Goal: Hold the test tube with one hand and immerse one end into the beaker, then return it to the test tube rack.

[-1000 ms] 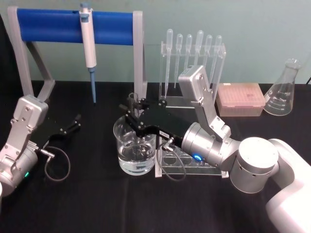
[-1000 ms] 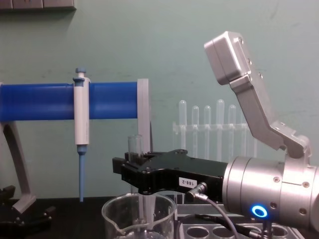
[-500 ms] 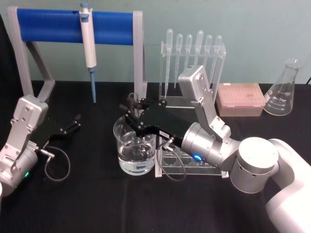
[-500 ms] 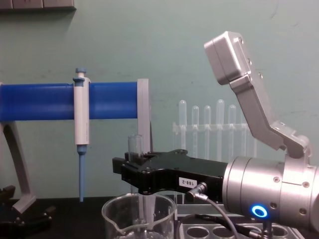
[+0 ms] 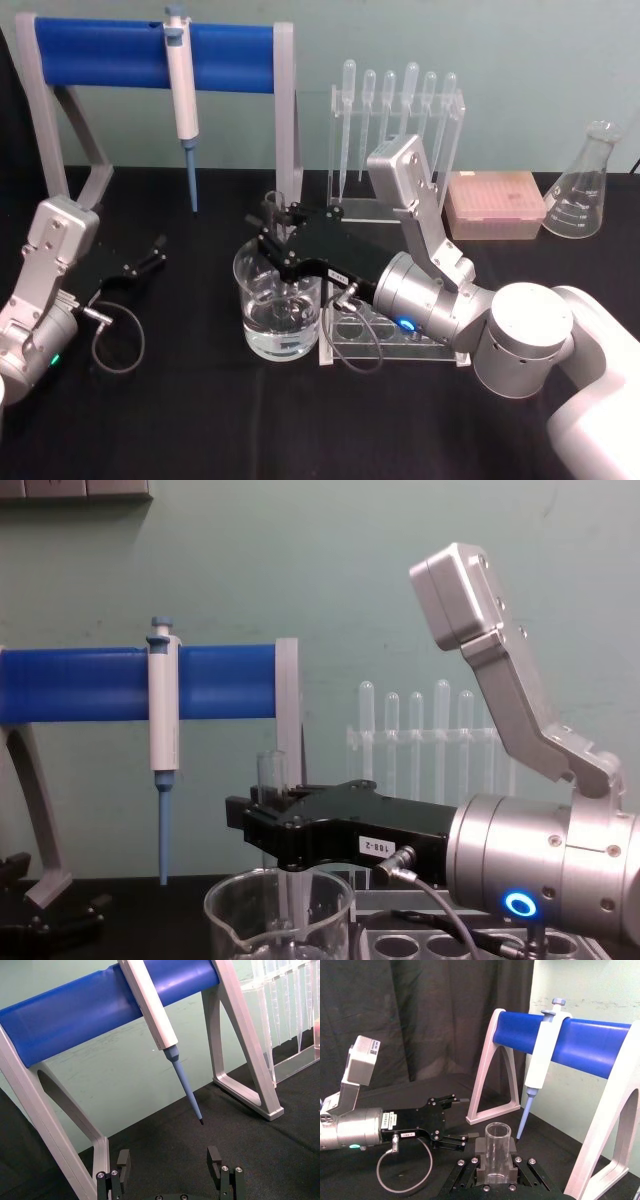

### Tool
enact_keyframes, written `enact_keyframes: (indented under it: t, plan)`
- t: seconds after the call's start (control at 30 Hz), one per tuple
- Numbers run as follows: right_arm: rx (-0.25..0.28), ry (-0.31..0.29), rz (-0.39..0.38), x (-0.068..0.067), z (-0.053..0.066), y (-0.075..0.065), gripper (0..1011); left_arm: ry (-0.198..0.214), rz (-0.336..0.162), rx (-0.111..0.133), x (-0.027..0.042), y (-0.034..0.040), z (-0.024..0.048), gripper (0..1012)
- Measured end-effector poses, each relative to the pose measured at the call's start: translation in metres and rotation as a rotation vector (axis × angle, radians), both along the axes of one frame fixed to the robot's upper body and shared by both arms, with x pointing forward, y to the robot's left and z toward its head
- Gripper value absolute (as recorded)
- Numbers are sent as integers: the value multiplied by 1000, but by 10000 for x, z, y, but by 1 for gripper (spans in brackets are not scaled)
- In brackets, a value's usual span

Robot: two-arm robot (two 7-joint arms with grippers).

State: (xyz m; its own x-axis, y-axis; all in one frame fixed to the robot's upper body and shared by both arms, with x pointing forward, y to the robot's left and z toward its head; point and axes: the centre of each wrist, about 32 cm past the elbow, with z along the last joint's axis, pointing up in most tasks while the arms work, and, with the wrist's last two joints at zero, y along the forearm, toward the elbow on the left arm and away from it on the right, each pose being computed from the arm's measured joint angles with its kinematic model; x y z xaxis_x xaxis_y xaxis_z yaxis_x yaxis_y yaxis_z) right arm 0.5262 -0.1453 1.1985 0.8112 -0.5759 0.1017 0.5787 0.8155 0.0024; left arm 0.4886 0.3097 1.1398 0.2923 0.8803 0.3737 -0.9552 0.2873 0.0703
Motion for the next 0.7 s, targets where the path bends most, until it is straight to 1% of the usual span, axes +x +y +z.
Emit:
enact_keyframes:
  t: [0.7]
  plan:
    - [0,0,0,0,0,0,227,0,0,0,0,0,0,1000]
